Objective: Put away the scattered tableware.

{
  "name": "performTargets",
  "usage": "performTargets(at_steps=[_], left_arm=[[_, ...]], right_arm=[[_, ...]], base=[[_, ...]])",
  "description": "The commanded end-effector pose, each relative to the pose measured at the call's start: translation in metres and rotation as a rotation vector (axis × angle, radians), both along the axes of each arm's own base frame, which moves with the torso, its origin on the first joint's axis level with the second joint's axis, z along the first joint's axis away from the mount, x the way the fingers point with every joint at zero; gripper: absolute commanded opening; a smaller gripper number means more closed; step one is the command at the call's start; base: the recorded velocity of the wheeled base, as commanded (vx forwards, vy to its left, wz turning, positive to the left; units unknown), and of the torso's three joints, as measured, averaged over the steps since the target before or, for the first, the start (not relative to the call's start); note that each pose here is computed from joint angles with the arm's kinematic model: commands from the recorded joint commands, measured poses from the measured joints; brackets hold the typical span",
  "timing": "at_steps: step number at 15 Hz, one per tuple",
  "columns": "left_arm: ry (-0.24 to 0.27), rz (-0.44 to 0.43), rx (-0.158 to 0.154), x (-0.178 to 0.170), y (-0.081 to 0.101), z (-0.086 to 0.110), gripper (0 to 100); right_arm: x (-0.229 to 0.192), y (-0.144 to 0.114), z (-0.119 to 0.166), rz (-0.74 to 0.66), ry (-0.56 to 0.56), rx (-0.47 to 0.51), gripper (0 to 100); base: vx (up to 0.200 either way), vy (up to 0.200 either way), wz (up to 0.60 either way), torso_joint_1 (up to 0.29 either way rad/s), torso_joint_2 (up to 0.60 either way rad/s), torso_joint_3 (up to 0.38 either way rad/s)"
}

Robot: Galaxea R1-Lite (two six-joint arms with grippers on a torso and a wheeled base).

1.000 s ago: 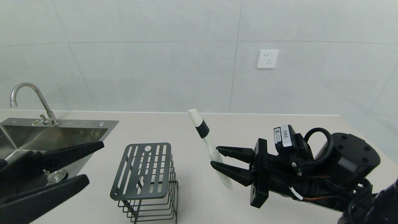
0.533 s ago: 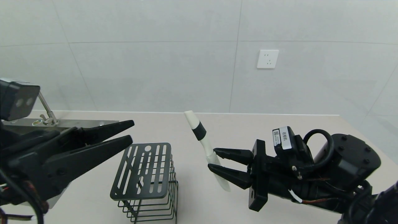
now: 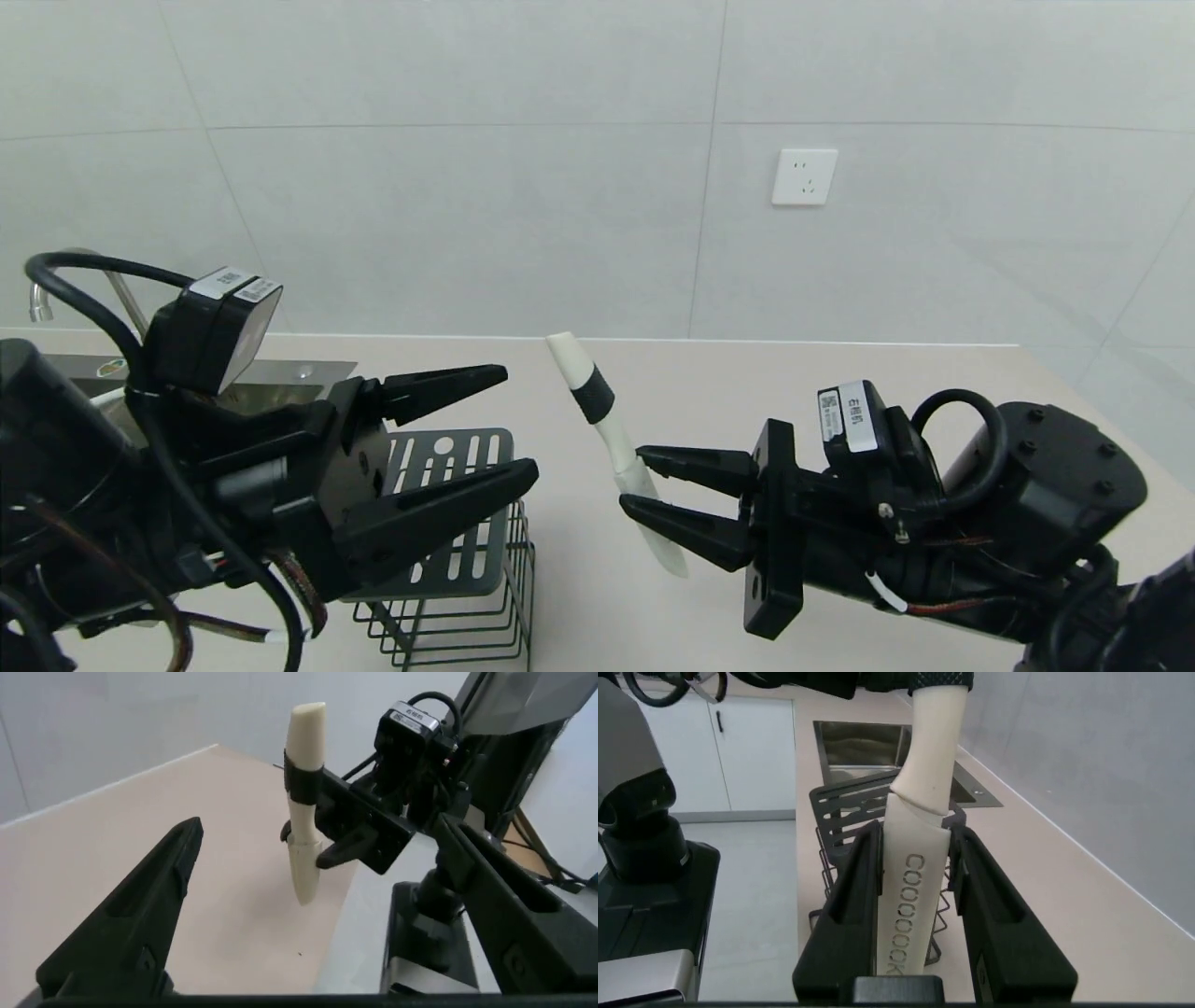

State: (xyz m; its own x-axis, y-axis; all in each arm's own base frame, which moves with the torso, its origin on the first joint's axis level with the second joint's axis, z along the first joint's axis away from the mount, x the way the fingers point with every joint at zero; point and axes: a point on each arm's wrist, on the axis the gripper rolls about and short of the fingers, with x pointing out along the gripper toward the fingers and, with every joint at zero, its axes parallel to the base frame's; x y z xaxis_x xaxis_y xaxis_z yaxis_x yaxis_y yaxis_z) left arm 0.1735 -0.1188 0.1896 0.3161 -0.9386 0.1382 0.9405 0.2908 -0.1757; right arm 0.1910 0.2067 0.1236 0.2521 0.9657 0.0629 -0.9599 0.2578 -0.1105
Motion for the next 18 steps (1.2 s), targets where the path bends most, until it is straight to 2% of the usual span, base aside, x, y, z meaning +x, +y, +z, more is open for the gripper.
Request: performTargets(at_steps=[1,2,4,9,14,18], left_arm=[[0.021,-0.020,0.014,0.013,-0.013,-0.017,100],[-0.004,-0.035,0.000,0.016,-0.019,-0.019,100],[-0.022,-0.066,-0.015,0.016,-0.028,-0.022,100],[-0.032,-0.088,-0.024,0.021,-0.037,-0.024,100],[-0.097,-0.134,-0.069,0.018,-0.050,-0.007,100],[-0.120,-0.134,-0.084,0.021,-0.052,-0.001,100]], right_arm=[[-0.002,0.002,0.000,0.009,-0.003,0.001,0],[-0.004,0.004,0.001,0.017,-0.004,0.002,0],[-0.003,0.005,0.002,0.022,-0.010,0.009,0],[-0.009,0.009,0.007,0.045,-0.021,0.020,0],[-0.011,0.010,0.007,0.051,-0.020,0.022,0],[-0.012,0.009,0.010,0.051,-0.028,0.030,0]], base=[[0.000,0.000,0.00,0.000,0.00,0.000],[0.000,0.000,0.00,0.000,0.00,0.000],[0.000,0.000,0.00,0.000,0.00,0.000],[0.000,0.000,0.00,0.000,0.00,0.000],[0.000,0.000,0.00,0.000,0.00,0.000],[0.000,0.000,0.00,0.000,0.00,0.000]])
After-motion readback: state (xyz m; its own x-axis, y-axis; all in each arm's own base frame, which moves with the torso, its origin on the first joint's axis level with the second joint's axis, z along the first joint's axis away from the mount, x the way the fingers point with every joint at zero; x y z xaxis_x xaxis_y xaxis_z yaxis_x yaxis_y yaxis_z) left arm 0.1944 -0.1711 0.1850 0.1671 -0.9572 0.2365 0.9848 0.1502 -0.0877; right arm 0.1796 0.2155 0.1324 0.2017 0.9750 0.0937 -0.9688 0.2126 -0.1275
